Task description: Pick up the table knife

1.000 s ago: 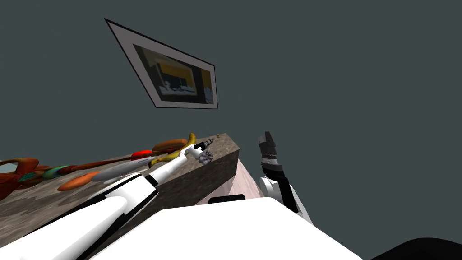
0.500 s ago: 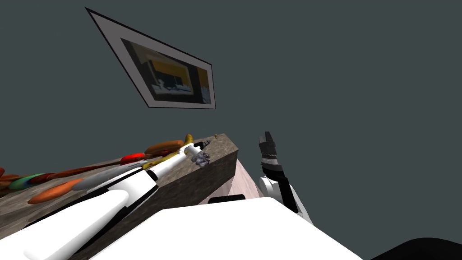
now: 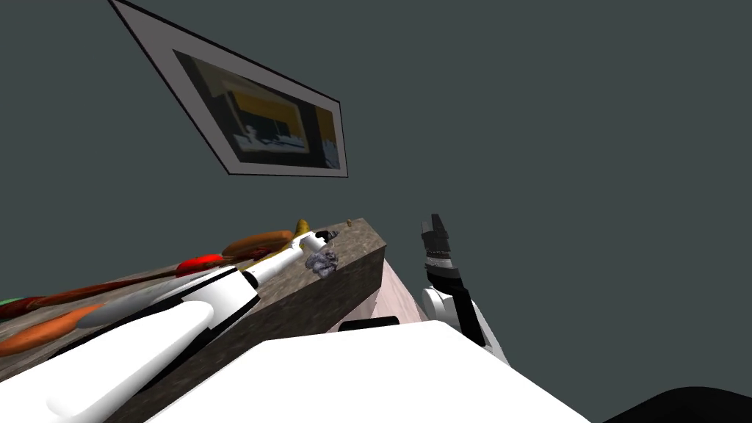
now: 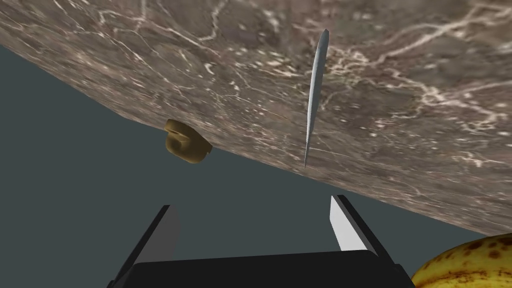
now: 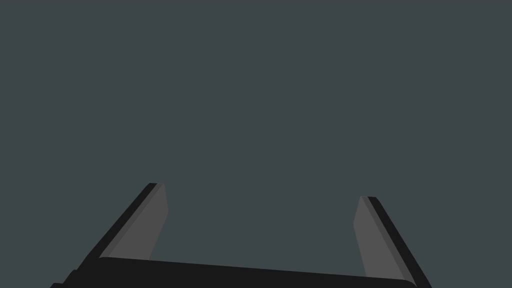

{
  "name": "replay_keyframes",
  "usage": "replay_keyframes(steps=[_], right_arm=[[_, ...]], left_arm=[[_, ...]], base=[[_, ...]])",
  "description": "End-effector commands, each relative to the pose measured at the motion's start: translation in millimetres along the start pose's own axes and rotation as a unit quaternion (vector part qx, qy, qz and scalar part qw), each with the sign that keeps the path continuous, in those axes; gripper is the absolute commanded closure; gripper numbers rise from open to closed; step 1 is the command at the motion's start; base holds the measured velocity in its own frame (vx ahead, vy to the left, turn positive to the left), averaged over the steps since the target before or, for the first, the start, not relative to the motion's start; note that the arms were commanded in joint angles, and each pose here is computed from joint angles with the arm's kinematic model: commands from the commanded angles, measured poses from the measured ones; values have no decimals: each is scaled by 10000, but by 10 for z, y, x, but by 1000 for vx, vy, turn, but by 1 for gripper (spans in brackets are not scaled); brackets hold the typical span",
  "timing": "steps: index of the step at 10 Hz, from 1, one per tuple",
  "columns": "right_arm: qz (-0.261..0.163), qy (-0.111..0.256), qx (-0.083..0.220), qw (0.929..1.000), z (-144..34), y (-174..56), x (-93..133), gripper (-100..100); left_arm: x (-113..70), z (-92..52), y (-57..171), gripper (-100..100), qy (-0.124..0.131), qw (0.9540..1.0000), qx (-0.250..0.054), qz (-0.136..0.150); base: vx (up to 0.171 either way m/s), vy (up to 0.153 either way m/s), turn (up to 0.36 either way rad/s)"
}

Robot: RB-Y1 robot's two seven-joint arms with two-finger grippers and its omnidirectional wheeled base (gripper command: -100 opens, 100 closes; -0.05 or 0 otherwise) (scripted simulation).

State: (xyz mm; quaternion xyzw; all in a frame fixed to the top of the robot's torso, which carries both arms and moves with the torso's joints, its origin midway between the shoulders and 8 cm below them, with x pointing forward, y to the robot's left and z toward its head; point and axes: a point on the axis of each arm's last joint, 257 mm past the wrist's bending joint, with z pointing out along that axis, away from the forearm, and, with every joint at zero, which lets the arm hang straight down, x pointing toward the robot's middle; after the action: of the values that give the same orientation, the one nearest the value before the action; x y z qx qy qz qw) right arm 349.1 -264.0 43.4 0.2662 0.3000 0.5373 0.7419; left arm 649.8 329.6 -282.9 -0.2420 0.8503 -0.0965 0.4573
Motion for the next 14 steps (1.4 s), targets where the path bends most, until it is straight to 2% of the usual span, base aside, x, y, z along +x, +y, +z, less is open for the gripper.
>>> replay_keyframes(steps=[1,2,3,4,7,8,10,11,13,14], right_arm=[[0,0,0,10000,0,0,0,0],[0,0,0,10000,0,0,0,0],[0,0,0,10000,0,0,0,0],[0,0,0,10000,0,0,0,0],[0,0,0,10000,0,0,0,0],[0,0,0,10000,0,0,0,0],[0,0,0,10000,0,0,0,0],[0,0,0,10000,0,0,0,0],[0,0,0,10000,0,0,0,0],[0,0,0,10000,0,0,0,0]], left_arm=[[-8,24,214,-100,64,9992,-367,169],[-8,23,210,-100,64,9992,-363,170],[4,30,376,-100,127,9974,-638,304],[2,32,401,-100,127,9973,-663,298],[72,9,871,-100,327,9878,-1395,612],[72,9,871,-100,327,9878,-1395,612],[131,-23,1091,-100,444,9810,-1732,755],[131,-23,1091,-100,444,9810,-1732,755],[206,-51,1247,-100,551,9753,-1964,853],[190,-40,1186,-100,510,9774,-1879,827]], base=[[49,-28,-58],[42,-23,-19],[49,-29,-45],[40,-27,-22],[68,-40,-49],[57,-26,-7],[51,-25,-31],[39,-21,-4],[36,-17,-21],[16,-8,-3]])
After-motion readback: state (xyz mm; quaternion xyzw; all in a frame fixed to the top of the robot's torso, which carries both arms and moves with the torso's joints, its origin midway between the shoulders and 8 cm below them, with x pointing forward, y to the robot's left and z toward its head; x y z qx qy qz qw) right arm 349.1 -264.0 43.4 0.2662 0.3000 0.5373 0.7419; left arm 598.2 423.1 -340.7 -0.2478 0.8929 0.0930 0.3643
